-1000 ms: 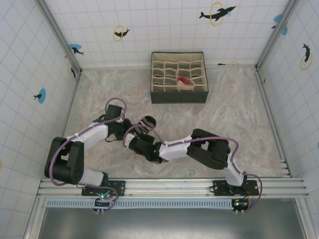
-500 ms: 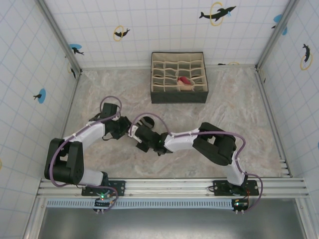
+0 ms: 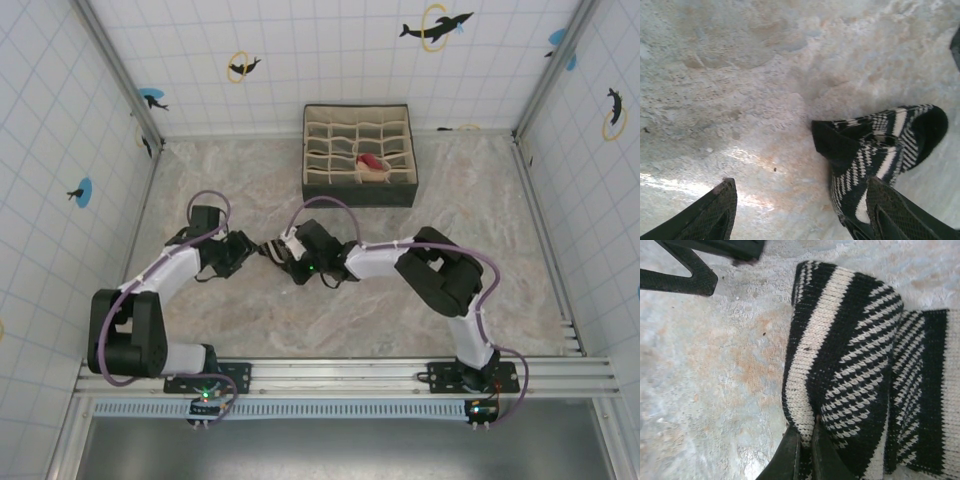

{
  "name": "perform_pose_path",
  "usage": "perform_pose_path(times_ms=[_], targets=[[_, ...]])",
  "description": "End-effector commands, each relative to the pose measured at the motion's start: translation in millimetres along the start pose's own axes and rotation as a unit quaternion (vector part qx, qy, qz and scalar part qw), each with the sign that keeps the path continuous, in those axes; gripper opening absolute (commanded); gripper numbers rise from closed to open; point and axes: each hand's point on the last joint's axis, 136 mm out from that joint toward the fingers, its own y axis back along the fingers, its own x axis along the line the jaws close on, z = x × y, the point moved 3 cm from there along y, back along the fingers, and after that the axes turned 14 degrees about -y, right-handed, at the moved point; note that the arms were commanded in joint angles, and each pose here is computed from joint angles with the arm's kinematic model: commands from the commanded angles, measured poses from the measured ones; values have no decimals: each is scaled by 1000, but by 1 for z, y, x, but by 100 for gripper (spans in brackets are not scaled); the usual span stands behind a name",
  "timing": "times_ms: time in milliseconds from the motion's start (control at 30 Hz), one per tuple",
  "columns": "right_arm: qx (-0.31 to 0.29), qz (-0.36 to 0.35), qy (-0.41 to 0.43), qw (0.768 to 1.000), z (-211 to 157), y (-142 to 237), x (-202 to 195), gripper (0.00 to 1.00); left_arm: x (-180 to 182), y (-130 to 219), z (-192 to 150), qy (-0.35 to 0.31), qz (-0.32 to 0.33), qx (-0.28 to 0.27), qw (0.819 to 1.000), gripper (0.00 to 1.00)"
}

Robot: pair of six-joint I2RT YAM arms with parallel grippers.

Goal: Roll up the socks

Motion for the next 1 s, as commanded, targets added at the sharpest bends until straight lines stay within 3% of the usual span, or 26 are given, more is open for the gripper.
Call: perform_pose_path(times_ms=[0, 367, 667, 967], targets=[[124, 45, -126, 983, -59, -3, -24, 0, -9, 4, -1, -12, -35, -7, 999, 69], [131, 156, -274, 940, -32, 0, -27, 0, -23, -6, -14, -9, -108, -7, 994, 65], [132, 197, -351, 906, -19, 2, -34, 0, -44, -29, -17, -22, -133, -1, 991, 60], [134, 196, -360, 902, -22, 1, -37, 0, -54, -50, -19, -26, -137, -1, 990, 59]])
